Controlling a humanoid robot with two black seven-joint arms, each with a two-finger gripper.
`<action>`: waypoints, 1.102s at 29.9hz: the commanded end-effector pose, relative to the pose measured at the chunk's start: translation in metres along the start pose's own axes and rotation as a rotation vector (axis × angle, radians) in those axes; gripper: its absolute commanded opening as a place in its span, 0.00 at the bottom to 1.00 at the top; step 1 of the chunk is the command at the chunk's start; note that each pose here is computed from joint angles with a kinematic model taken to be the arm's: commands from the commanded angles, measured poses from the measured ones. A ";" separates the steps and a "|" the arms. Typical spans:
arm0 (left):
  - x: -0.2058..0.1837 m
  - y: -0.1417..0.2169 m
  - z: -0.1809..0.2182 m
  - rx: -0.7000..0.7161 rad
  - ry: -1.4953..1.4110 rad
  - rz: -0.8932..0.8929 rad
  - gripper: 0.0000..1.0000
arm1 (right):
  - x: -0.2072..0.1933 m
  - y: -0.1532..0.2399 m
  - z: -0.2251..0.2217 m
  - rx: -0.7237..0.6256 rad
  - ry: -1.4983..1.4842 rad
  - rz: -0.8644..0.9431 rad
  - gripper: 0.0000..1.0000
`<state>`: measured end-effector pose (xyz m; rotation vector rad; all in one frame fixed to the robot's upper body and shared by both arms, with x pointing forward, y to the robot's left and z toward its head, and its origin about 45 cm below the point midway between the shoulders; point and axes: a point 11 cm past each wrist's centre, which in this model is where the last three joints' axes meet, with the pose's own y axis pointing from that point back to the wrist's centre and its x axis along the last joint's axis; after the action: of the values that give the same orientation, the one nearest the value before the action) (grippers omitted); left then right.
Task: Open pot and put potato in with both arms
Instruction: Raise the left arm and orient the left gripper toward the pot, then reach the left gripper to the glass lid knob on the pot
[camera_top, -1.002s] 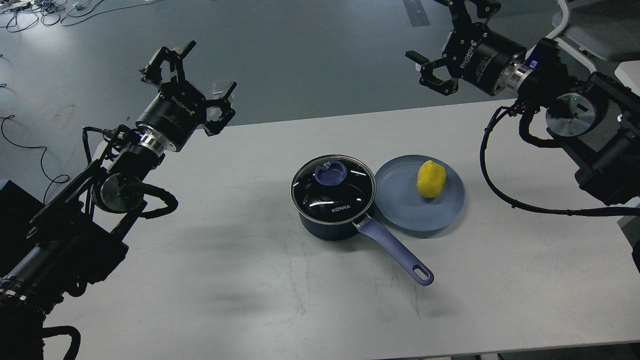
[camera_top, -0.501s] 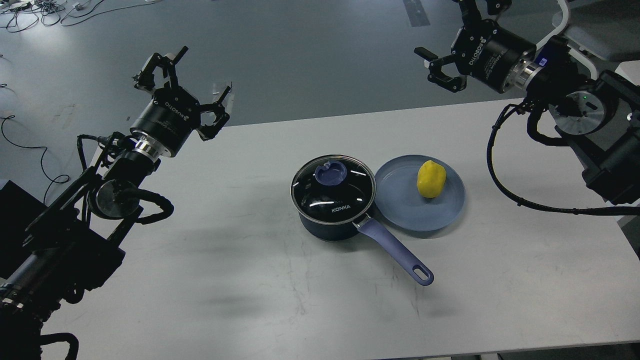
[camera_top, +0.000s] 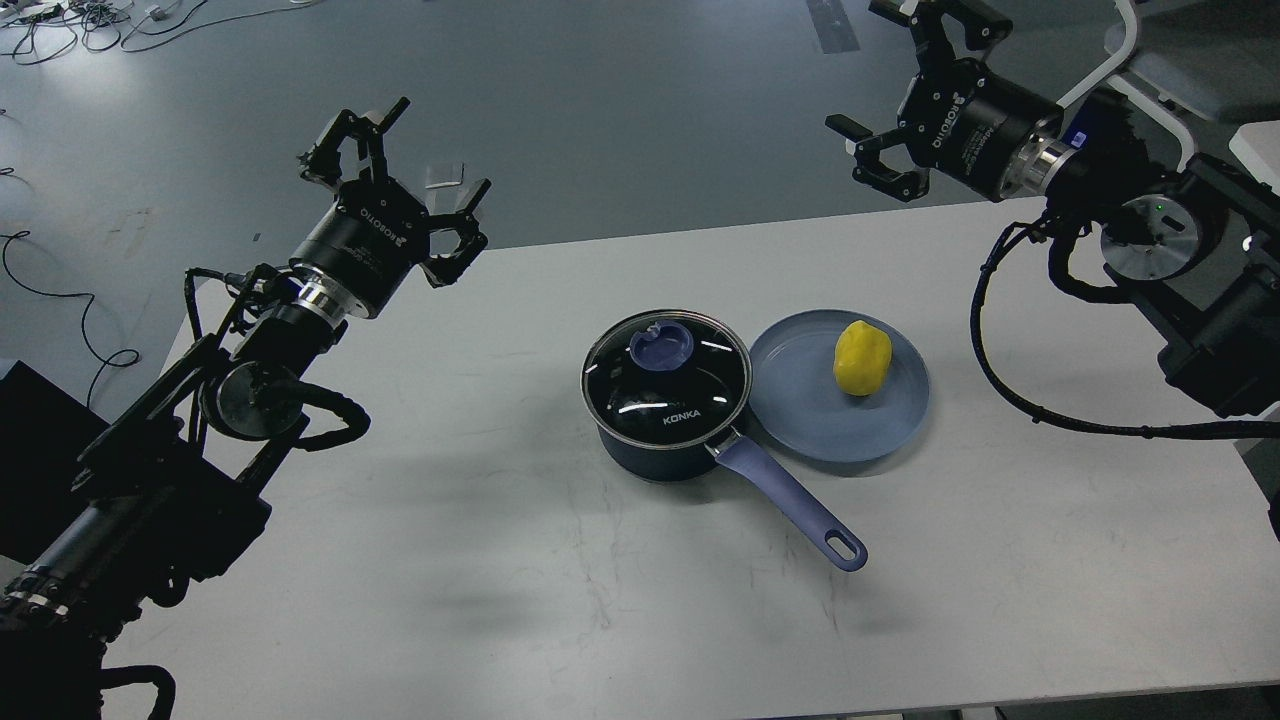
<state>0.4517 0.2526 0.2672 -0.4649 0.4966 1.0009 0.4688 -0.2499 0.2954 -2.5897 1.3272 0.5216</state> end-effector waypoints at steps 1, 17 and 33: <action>-0.004 -0.003 -0.004 0.009 0.001 -0.012 0.98 | 0.004 -0.001 0.002 0.004 -0.013 0.017 1.00; -0.010 -0.026 -0.028 0.128 -0.491 0.143 0.98 | 0.012 -0.003 0.010 -0.007 -0.035 0.053 1.00; -0.100 0.002 0.014 -0.069 -1.923 -0.364 0.98 | 0.027 0.007 0.000 0.011 -0.022 0.105 1.00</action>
<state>0.4182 0.1941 0.3429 0.3833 -1.0578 0.7510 0.4771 -0.2730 0.2853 -2.5142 1.4505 0.5568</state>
